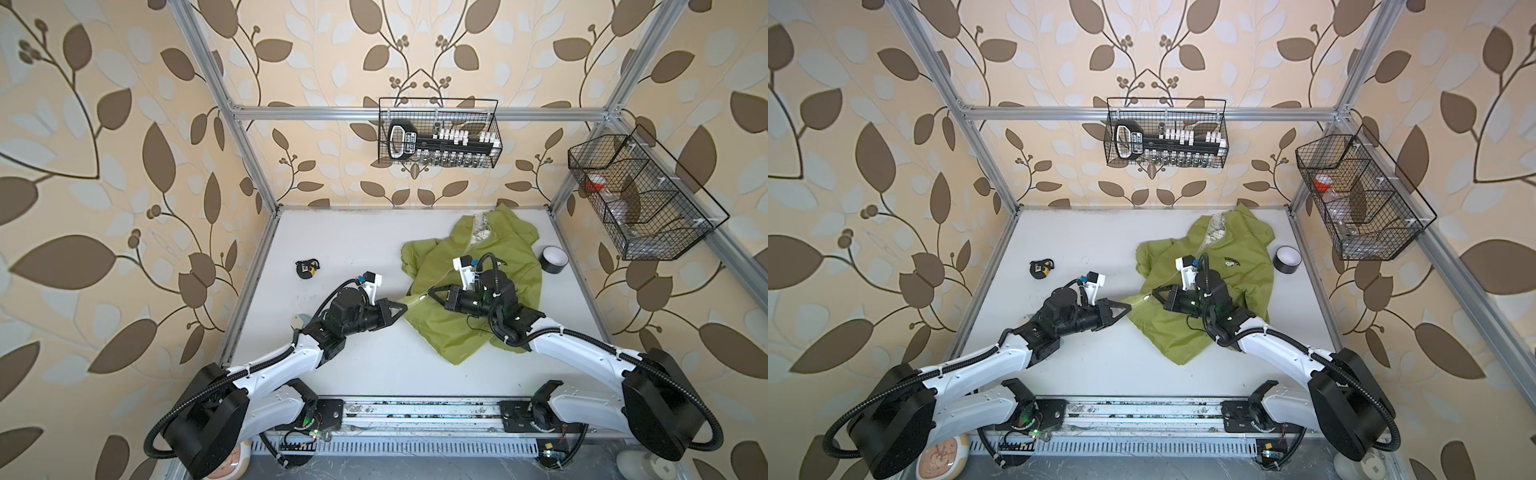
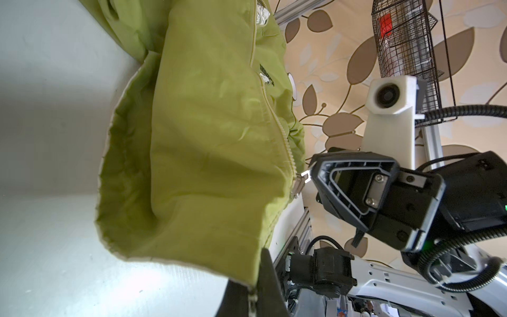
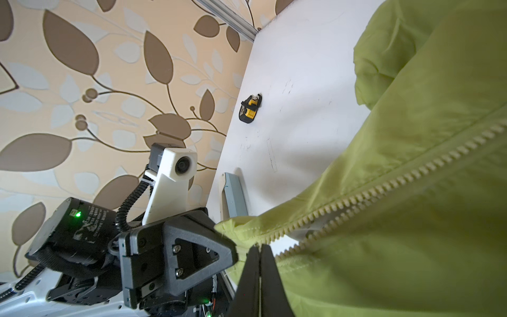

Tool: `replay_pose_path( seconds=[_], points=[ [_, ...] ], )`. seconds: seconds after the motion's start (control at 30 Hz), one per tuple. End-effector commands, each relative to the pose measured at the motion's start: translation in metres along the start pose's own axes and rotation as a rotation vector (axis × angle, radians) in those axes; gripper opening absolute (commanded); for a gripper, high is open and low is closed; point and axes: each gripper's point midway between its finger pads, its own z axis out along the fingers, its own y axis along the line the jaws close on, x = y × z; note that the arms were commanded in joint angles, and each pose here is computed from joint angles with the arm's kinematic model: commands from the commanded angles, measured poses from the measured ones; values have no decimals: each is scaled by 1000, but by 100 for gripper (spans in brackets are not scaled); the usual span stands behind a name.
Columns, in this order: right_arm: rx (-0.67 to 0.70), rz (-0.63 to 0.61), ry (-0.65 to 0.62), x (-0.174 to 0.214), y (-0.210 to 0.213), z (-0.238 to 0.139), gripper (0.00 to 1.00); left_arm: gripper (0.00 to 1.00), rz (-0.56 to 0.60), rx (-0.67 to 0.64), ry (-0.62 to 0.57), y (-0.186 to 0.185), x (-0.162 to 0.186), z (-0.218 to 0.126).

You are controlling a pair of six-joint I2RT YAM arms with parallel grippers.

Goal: Zip up the jacket

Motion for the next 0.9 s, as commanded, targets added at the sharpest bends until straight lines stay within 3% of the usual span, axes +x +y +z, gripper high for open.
replay_pose_path(
  seconds=[0.0, 0.17, 0.33, 0.43, 0.63, 0.73, 0.87],
  points=[
    [-25, -21, -41, -18, 17, 3, 0, 0, 85, -34, -10, -12, -18, -8],
    [-90, -49, -16, -23, 47, 13, 0, 0, 141, -88, 1, -23, -41, -22],
    [34, -88, -1, -44, 28, 7, 62, 0, 205, -189, -7, -28, -61, -52],
    [161, -83, -65, -76, -4, -17, 76, 0, 257, -277, -33, -28, -74, -75],
    [548, 34, -180, -115, -108, -75, 75, 0, 289, -427, -78, -17, -113, -102],
    [681, 90, -186, -101, -151, -91, 73, 0, 251, -452, -101, -7, -133, -104],
    [763, 156, -159, -52, -189, -95, 67, 0, 218, -471, -155, 0, -162, -106]
  ],
)
